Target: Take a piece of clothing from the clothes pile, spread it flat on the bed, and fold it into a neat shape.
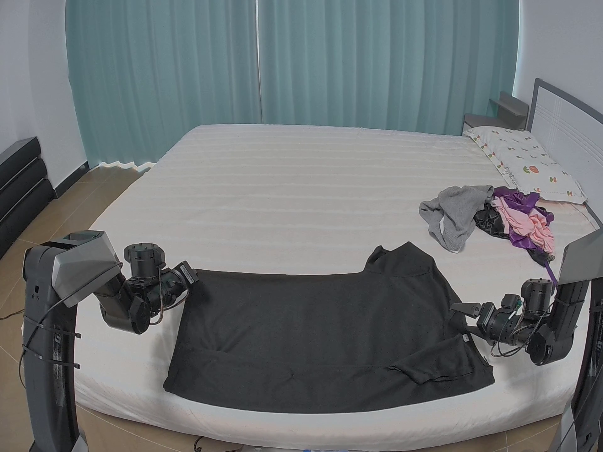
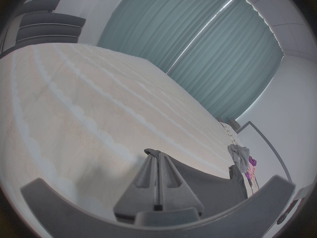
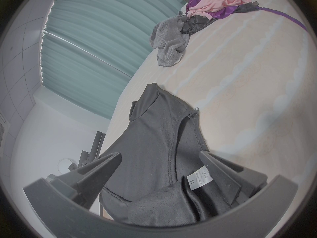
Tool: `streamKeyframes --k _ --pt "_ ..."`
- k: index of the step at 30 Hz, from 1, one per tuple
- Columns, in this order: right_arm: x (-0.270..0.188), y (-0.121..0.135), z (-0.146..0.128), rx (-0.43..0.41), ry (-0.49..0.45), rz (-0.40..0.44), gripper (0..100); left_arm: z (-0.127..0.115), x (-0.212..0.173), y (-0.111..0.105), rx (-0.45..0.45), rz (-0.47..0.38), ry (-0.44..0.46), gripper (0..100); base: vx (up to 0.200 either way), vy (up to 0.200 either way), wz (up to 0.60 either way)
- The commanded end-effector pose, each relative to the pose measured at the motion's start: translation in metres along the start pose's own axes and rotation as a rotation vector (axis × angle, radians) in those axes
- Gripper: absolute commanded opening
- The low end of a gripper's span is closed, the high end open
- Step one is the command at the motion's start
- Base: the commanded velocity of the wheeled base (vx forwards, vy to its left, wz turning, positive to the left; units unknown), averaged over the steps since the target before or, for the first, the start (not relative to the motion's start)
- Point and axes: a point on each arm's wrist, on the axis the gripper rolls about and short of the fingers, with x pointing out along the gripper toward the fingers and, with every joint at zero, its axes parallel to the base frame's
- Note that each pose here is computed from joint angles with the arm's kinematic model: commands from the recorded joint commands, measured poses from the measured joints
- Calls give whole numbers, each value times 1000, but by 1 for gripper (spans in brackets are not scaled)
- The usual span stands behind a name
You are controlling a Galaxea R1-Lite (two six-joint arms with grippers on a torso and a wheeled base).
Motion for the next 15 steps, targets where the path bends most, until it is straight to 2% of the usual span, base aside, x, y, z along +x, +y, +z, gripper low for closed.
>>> streamKeyframes --k 1,10,15 --pt "0 0 -1 1 3 0 100 5 -1 -2 -4 -5 -24 0 0 0 0" --pt "2 1 4 -8 -14 4 100 2 0 -2 -3 -7 -29 0 0 0 0" --pt "-2 19 22 -54 -96 23 100 3 -3 -3 -17 -9 -26 0 0 0 0"
